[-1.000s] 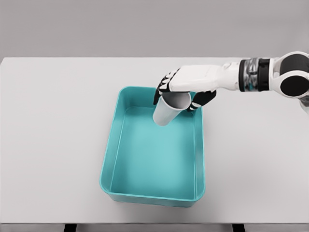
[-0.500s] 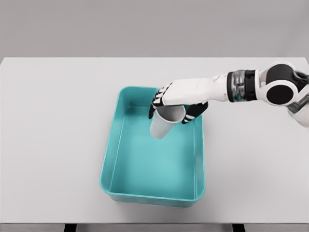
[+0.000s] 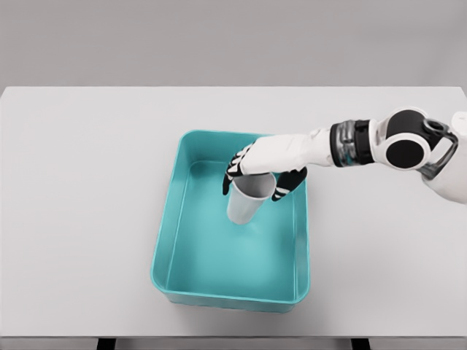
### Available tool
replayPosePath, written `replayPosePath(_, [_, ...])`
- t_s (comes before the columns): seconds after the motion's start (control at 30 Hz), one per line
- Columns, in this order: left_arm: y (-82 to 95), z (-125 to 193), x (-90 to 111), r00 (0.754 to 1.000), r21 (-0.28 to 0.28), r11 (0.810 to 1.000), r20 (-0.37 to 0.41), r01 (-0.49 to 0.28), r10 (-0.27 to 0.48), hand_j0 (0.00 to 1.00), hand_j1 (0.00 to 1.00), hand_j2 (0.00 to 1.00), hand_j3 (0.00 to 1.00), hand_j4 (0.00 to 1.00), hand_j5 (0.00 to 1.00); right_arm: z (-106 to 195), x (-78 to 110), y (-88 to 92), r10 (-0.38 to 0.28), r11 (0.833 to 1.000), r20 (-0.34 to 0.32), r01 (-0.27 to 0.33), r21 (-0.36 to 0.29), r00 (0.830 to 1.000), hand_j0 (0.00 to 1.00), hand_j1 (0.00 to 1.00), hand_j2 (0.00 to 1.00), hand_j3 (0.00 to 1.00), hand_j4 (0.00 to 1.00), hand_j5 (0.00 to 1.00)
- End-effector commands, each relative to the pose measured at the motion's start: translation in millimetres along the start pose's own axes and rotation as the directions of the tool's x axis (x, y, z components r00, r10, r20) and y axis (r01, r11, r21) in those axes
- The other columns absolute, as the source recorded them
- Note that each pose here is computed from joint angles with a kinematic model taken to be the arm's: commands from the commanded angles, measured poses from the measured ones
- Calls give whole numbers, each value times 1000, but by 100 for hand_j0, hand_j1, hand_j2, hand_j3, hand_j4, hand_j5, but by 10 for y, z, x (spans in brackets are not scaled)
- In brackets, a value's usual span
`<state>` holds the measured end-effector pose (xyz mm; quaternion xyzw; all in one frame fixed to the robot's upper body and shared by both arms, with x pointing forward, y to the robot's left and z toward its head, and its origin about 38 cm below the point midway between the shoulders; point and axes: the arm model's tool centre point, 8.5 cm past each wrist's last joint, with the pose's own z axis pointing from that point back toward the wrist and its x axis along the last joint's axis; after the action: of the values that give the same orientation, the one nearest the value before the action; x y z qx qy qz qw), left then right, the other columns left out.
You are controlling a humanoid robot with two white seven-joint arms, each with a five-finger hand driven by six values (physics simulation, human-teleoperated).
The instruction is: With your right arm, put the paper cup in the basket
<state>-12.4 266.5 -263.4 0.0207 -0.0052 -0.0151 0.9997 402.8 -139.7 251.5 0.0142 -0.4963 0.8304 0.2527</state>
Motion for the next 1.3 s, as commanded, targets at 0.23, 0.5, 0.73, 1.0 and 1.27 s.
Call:
replayPosePath(0.23, [0, 0, -1, 1000, 0, 1000, 0, 1, -1, 100, 100, 100, 100, 100, 100, -56, -34, 65, -16, 1000, -4, 16, 19, 1000, 72, 72, 72, 72, 72, 72])
replayPosePath(0.5, [0, 0, -1, 1000, 0, 1000, 0, 0, 0, 100, 100, 100, 100, 100, 100, -56, -24, 57, -13, 1000, -2, 13, 19, 1000, 80, 80, 80, 80, 80, 80])
replayPosePath(0.73, [0, 0, -1, 1000, 0, 1000, 0, 0, 0, 100, 100, 100, 100, 100, 100, -60, -13, 61, -11, 1000, 1, 11, 20, 1000, 86, 86, 86, 86, 86, 86])
replayPosePath(1.0, [0, 0, -1, 1000, 0, 1000, 0, 1, -1, 100, 100, 100, 100, 100, 100, -61, -8, 60, -10, 1000, 2, 10, 20, 1000, 92, 92, 92, 92, 92, 92])
replayPosePath(1.27, [0, 0, -1, 1000, 0, 1000, 0, 0, 0, 100, 100, 100, 100, 100, 100, -50, -6, 80, -10, 1000, 2, 10, 25, 1000, 98, 98, 98, 98, 98, 98])
